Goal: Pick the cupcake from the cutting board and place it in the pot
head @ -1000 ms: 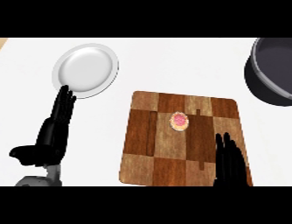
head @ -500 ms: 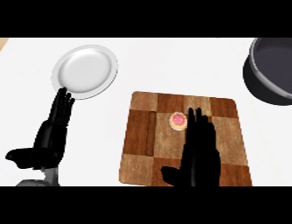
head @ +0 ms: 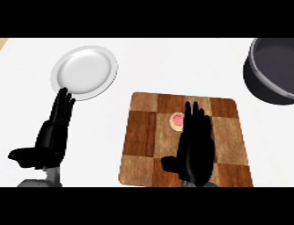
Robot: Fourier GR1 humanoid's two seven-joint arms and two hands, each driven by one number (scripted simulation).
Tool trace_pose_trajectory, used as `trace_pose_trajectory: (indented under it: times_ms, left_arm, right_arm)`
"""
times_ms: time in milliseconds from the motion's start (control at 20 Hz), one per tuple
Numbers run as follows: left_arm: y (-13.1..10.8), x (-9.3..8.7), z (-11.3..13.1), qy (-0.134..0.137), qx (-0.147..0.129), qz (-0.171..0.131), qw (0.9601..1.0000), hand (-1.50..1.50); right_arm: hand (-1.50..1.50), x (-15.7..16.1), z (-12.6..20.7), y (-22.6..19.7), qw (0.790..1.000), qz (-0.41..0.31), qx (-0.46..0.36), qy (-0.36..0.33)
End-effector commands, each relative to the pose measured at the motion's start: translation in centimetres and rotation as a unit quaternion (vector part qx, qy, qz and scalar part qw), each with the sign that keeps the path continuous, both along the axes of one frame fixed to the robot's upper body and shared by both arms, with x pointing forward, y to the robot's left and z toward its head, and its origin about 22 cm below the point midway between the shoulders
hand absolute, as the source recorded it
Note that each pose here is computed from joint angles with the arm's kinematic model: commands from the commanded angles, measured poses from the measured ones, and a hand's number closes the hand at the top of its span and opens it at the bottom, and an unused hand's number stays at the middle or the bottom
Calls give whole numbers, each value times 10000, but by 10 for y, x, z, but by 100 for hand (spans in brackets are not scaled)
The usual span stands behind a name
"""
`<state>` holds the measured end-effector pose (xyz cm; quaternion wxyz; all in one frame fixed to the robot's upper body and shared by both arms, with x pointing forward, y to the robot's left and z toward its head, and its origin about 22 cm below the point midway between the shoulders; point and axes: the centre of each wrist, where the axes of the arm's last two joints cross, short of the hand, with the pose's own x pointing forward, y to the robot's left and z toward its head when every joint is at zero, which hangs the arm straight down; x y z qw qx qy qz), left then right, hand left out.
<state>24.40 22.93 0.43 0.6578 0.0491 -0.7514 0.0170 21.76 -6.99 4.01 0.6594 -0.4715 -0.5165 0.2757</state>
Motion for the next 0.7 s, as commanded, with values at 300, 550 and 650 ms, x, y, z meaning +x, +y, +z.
trace_pose_trajectory:
  times_ms: [300,550,650]
  left_arm:
    - [-18,-1,6,42,33,22,10000,0]
    - [-12,9,7,-9,-25,24,10000,0]
    - [0,-14,5,-7,24,-31,10000,0]
  right_arm:
    - [150,16,-10,-2,9998,-176,-9,125]
    - [150,34,-14,4,9952,-251,-594,-740]
    - [150,23,8,0,9949,-291,-565,-784]
